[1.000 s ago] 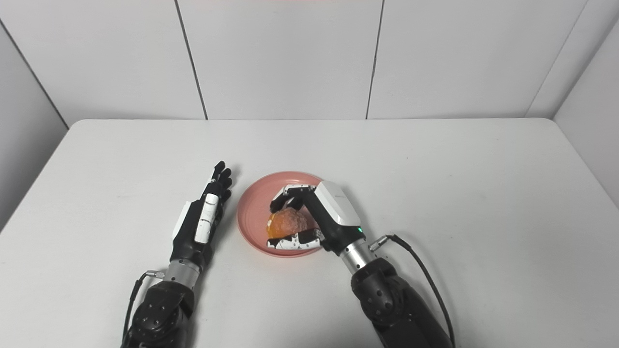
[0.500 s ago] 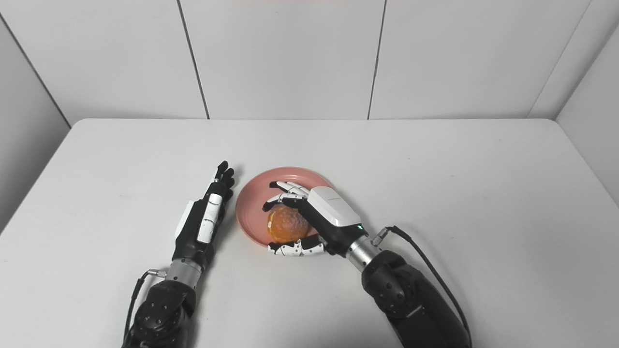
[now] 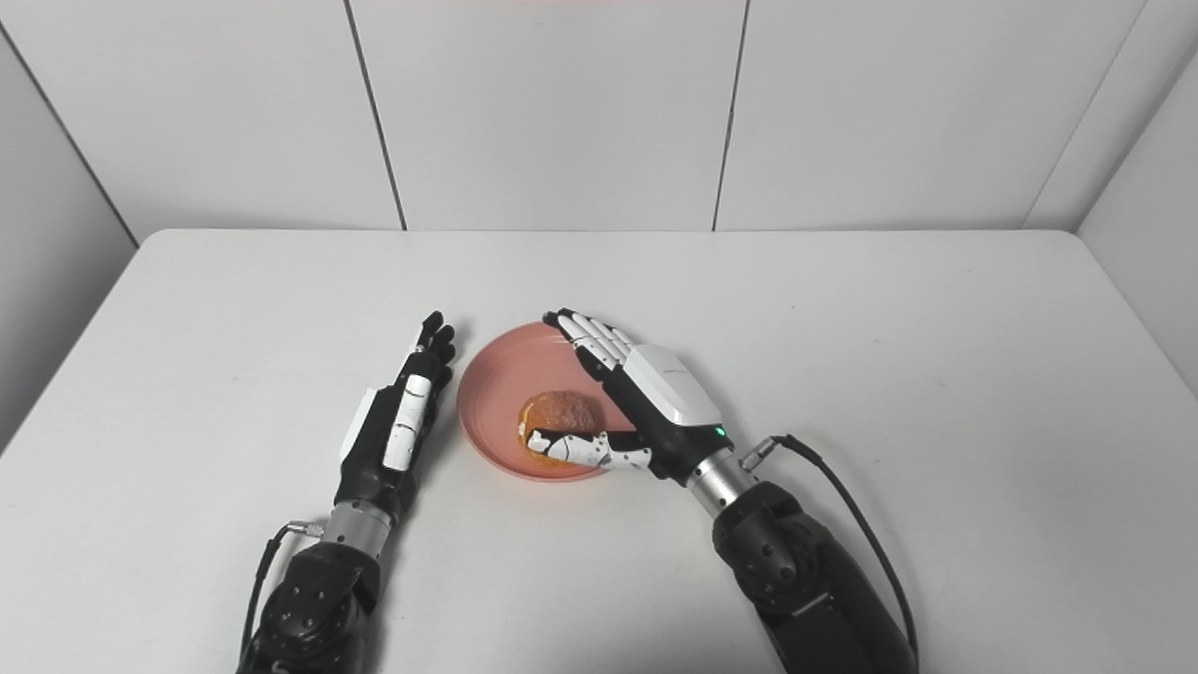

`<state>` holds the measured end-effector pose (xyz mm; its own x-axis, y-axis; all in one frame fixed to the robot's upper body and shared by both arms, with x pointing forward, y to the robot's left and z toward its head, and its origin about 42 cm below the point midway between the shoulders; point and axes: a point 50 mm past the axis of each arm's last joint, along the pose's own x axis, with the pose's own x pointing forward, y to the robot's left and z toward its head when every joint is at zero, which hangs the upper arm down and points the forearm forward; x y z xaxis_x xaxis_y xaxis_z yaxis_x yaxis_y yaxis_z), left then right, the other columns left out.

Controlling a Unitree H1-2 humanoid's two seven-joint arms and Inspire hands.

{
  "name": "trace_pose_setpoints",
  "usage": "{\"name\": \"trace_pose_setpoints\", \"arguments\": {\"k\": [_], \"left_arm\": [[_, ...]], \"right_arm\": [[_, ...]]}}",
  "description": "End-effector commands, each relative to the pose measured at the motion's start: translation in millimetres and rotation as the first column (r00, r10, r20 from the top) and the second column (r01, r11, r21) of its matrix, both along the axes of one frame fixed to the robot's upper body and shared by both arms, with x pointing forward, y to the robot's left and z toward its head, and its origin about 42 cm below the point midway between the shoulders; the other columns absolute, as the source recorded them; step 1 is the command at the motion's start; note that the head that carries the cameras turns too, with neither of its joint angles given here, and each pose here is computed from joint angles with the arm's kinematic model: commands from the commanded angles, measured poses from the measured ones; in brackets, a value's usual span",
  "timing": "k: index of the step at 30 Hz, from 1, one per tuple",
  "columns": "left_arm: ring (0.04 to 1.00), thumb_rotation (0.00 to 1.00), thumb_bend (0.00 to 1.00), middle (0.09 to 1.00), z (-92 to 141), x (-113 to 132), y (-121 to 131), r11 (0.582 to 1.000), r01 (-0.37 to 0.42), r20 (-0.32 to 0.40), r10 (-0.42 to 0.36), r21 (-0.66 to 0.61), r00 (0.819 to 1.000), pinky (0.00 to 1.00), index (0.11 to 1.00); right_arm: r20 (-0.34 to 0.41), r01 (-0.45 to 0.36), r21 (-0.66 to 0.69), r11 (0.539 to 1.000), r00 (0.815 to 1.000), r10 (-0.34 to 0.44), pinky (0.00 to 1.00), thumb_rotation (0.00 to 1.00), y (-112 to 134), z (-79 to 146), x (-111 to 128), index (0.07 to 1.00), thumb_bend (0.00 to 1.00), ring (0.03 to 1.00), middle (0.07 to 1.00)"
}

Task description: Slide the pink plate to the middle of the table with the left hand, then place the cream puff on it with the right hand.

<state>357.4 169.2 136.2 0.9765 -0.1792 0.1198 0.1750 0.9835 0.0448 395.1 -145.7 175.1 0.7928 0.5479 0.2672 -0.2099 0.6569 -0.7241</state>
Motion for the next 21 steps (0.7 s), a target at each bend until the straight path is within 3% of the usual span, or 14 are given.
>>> {"name": "trace_pose_setpoints", "arguments": {"k": [1,6,11,15,21], "left_arm": [[1.0,1.0,0.7,1.0,-8.1,-4.2,-10.4,0.999,0.039,-0.048,-0.039,-0.006,0.998,1.0,1.0],[1.0,1.0,0.7,1.0,-7.2,-4.5,-10.3,0.999,0.034,-0.051,-0.034,-0.007,0.998,1.0,1.0],[1.0,1.0,0.69,1.0,-7.3,-3.4,-9.2,1.0,0.025,-0.045,-0.026,-0.008,0.999,1.0,1.0],[1.0,1.0,0.68,1.0,-7.2,-2.7,-9.0,1.0,0.019,-0.034,-0.02,-0.014,0.999,1.0,1.0],[1.0,1.0,0.7,1.0,-5.4,-2.7,-7.8,1.0,0.01,-0.031,-0.011,-0.012,0.999,1.0,1.0]], "right_arm": [[0.081,-0.015,0.096,0.995,0.997,0.007,1.0,0.89,2.2,16.2,2.1,0.999,0.58,1.0,1.0],[0.083,0.019,0.239,0.971,0.996,-0.04,0.97,0.86,-1.1,11.3,-0.9,1.0,0.57,1.0,1.0],[0.051,0.085,0.343,0.935,0.993,-0.109,0.97,0.91,-4.0,4.0,-4.1,1.0,0.59,0.999,1.0],[-0.021,0.116,0.415,0.902,0.993,-0.118,1.0,0.99,-6.2,-1.4,-6.4,1.0,0.55,1.0,1.0],[-0.139,0.206,0.408,0.889,0.977,-0.163,0.94,1.0,-7.9,-6.8,-15.1,1.0,0.67,0.999,1.0]]}}
